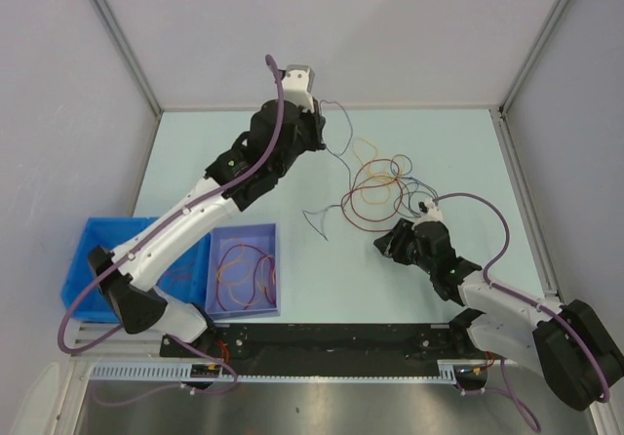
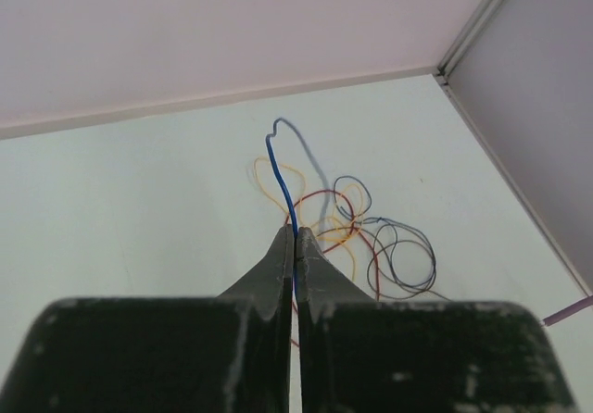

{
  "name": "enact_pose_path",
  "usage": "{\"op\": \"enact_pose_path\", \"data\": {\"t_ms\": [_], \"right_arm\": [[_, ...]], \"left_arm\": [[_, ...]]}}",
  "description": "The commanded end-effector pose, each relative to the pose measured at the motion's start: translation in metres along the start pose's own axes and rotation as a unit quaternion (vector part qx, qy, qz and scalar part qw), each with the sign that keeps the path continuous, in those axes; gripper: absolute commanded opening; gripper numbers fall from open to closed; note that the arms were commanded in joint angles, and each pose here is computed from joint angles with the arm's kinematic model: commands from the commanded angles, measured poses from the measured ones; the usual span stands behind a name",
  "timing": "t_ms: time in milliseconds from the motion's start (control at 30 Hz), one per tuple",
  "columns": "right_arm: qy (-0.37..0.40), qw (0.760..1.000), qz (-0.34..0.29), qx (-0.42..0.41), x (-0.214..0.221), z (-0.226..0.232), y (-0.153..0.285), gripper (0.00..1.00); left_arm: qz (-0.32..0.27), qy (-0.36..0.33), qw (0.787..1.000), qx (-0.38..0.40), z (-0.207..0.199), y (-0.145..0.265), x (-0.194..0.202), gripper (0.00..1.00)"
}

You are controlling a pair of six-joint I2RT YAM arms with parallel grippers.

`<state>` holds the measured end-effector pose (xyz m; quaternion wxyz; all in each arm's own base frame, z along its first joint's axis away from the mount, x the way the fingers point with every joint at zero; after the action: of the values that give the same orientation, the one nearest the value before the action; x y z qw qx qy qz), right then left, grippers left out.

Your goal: Untangle the cables

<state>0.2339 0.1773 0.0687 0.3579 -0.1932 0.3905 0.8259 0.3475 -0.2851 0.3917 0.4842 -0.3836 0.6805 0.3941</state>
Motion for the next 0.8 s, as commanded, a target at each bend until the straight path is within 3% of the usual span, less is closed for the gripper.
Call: {"op": "enact_pose_path", "data": {"t_ms": [0,100,133,167,367,500,767], "right_arm": [[0.002,1.000,-0.027,-0.012,-0.012,0.006,0.001,0.47],[0.001,0.999,-0.029,-0.013,-0.012,0.006,0.002,0.47],[0.001,0.999,-0.031,-0.015,-0.012,0.006,0.002,0.47],[0.001,0.999,-0.030,-0.014,-0.012,0.006,0.002,0.47],[0.000,0.999,-0.033,-0.015,-0.013,0.005,0.003,0.47],[0.001,0.999,-0.033,-0.017,-0.013,0.006,0.004,0.47],[0.002,0.999,-0.033,-0.019,-0.012,0.007,0.003,0.47]], "left_arm": [[-0.016,-0.007,1.000,0.010,0.011,0.010,0.001,0.00],[-0.015,0.052,0.993,0.109,0.010,0.016,0.005,0.00],[0.002,0.087,0.990,0.109,0.019,0.014,0.022,0.00],[-0.008,0.098,0.989,0.106,0.032,0.016,0.015,0.01],[-0.004,0.059,0.998,-0.015,0.078,0.038,-0.002,0.01],[-0.057,0.030,0.993,-0.095,0.109,0.074,-0.041,0.00],[-0.126,-0.023,0.959,-0.252,0.167,0.156,-0.091,0.00]]}}
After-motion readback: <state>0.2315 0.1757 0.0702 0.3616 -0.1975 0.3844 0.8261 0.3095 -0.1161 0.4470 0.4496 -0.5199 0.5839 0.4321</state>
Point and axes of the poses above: each gripper's point midway between its finger pads, its own y axis back along the fingers, its own z axis along the line the jaws close on, x = y × z, the point moved 1 cm from there along y, back along the fingers
